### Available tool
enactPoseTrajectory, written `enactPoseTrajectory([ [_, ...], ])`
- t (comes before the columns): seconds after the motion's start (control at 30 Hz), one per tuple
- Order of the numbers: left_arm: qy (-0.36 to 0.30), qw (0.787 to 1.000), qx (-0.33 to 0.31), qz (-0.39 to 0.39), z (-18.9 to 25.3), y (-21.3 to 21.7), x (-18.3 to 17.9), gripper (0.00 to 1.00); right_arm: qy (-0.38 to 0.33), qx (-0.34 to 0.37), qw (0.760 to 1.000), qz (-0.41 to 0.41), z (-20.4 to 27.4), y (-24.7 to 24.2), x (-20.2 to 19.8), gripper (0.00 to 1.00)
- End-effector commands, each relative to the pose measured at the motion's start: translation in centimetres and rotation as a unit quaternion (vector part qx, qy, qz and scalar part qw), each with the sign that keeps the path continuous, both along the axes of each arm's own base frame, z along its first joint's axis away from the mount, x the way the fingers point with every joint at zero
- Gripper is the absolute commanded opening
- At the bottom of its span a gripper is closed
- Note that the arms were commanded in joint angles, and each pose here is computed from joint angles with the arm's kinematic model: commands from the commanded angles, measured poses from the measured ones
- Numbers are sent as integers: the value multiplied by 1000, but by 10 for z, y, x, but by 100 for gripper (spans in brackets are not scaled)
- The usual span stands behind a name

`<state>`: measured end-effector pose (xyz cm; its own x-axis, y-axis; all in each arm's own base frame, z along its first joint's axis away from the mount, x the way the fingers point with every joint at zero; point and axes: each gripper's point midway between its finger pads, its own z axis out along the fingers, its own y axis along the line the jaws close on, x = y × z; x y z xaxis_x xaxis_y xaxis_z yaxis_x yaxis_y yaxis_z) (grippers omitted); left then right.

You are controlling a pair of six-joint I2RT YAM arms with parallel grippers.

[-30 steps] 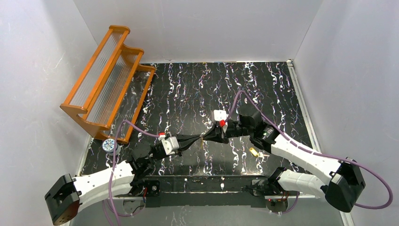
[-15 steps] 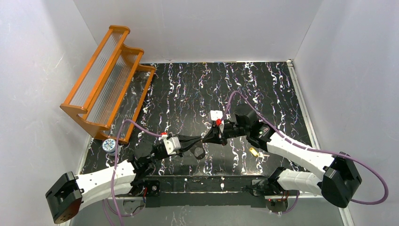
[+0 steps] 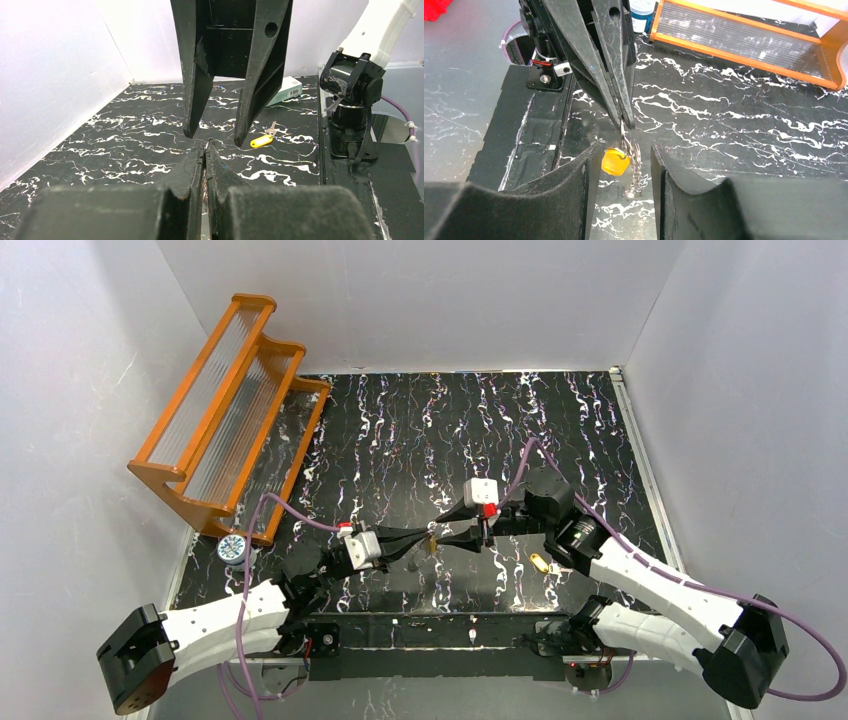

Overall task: Put the keys on the keyring
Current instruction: Adjust the key on the keyring, then place the keyring at the center of the board.

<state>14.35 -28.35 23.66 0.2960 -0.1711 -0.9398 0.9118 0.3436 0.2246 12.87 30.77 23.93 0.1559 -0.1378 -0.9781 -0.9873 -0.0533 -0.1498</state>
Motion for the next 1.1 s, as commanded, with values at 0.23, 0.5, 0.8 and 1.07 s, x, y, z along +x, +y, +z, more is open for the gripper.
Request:
enactPoseTrajectory([
  [0.23, -14, 1000, -27, -8, 16, 1, -4, 0, 1, 27, 999, 32, 11, 15, 1, 18],
  [0.5, -4, 1000, -27, 7, 11, 4, 0, 4, 8, 7, 1000, 14, 7, 13, 6, 1],
  [0.8, 25, 998, 24, 55, -11, 7, 18, 43, 83, -140, 986, -40, -40, 4, 25, 1],
  [1.07, 48, 986, 137, 79, -39, 5, 32, 43, 153, -245, 954, -76, -75, 3, 41, 1],
])
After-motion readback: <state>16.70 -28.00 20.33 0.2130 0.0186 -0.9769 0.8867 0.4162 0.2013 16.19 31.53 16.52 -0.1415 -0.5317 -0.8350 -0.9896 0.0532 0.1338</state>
